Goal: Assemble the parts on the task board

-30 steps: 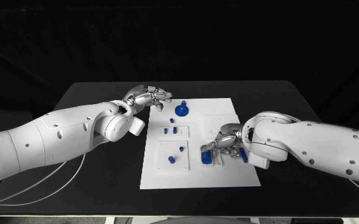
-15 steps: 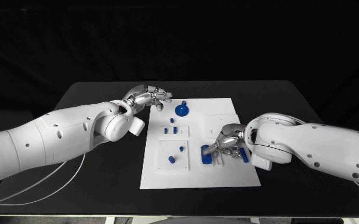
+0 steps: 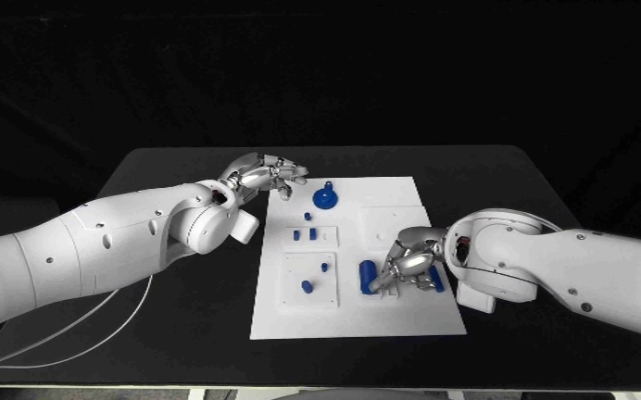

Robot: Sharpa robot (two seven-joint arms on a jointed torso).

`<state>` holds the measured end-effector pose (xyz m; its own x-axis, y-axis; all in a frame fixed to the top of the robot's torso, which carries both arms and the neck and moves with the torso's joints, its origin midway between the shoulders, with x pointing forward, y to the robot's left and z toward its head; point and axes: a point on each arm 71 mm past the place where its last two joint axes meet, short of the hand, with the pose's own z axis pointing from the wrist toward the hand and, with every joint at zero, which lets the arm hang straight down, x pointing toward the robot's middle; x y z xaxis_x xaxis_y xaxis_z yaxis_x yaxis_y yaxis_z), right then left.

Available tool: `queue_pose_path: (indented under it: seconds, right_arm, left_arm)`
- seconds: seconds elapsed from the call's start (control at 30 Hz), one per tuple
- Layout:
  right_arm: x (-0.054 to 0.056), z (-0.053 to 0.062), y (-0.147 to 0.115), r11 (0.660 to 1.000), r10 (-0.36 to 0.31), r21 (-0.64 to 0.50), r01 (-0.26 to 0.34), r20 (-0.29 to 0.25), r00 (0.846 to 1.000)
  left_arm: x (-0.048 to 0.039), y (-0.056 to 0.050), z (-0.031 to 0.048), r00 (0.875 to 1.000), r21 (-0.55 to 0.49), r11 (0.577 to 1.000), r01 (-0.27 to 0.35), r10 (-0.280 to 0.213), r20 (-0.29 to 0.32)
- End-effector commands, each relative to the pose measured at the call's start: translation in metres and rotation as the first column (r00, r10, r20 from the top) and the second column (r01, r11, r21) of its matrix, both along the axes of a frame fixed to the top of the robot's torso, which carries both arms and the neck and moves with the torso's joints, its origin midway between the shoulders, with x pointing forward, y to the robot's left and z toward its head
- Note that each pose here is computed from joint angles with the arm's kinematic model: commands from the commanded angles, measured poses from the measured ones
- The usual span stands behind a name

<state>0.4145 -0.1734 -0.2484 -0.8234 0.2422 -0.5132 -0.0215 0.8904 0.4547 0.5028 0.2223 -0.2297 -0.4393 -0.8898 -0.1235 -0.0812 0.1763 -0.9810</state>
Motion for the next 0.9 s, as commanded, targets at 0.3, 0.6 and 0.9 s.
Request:
queue_pose_path:
  seconds: [0.3, 0.6, 0.9]
  right_arm:
    - [-0.0004, -0.0026, 0.0039, 0.999, 0.035, -0.035, -0.035, 0.02, 0.999]
    - [0.0015, -0.0047, 0.0064, 0.999, 0.026, -0.041, -0.025, 0.023, 0.999]
    - [0.0004, -0.0058, 0.0047, 0.998, 0.04, -0.051, -0.04, 0.007, 0.999]
  left_arm:
    - [-0.0007, -0.0018, 0.0006, 1.0, -0.013, 1.0, 0.011, -0.011, -0.001]
    - [-0.001, -0.0011, 0.0006, 1.0, -0.012, 1.0, 0.01, -0.01, -0.002]
    - [-0.0009, -0.0005, 0.0006, 1.0, -0.011, 1.0, 0.009, -0.009, -0.002]
